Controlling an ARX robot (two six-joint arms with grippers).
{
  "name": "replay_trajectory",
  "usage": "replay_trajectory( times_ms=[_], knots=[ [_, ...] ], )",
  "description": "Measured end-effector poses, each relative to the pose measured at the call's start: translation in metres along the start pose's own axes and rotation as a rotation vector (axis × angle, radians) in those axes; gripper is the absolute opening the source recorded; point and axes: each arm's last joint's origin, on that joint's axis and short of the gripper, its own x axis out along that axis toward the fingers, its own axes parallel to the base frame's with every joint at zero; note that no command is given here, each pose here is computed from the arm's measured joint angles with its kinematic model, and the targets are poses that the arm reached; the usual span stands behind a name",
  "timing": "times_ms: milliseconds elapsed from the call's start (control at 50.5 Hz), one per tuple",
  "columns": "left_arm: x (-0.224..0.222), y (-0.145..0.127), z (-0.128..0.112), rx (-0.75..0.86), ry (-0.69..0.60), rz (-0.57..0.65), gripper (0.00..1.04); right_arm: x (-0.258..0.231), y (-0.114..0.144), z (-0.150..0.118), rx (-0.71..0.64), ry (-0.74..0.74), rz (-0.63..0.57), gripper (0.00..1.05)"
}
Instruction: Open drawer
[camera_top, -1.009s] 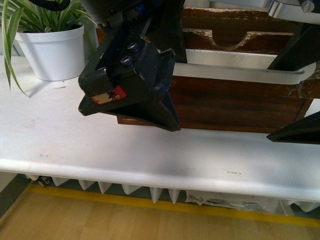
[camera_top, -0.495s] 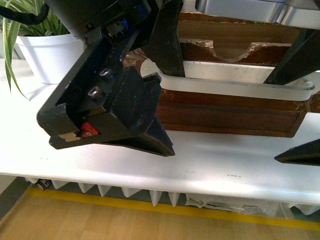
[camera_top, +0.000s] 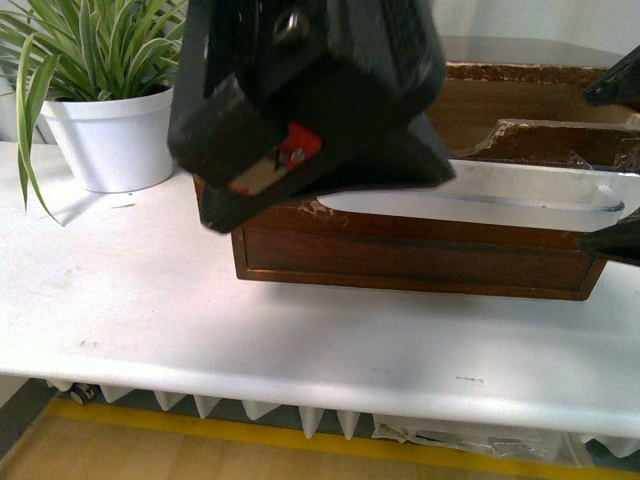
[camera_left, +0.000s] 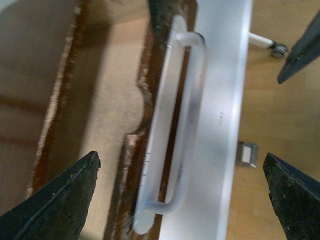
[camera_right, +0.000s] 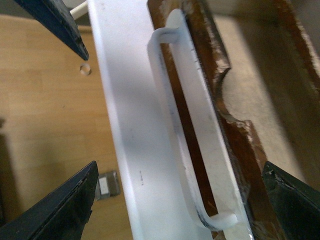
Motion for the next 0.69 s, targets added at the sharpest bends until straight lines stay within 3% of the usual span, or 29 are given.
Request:
replay_trajectory(
  times_ms=[218, 376, 514, 692],
  knots=[
    [-0.029, -0.004, -0.007, -0.098, -0.061, 0.350, 0.99, -0.027, 0.013, -0.017, 0.109, -0.094, -0.248, 0.96],
    [-0.053, -0.019, -0.021, -0.208, -0.050, 0.625, 0.99, -0.051, 0.032, -0.031, 0.262, -0.146, -0.427, 0.96],
    [-0.076, -0.051, -0.038, -0.374, -0.008, 0.823, 0.99, -0.071, 0.055, -0.048, 0.421, -0.184, -0.561, 0.96],
    [-0.096, -0.115, -0.078, -0.717, 0.066, 1.002, 0.99, -0.087, 0.089, -0.074, 0.577, -0.182, -0.720, 0.96]
  ],
)
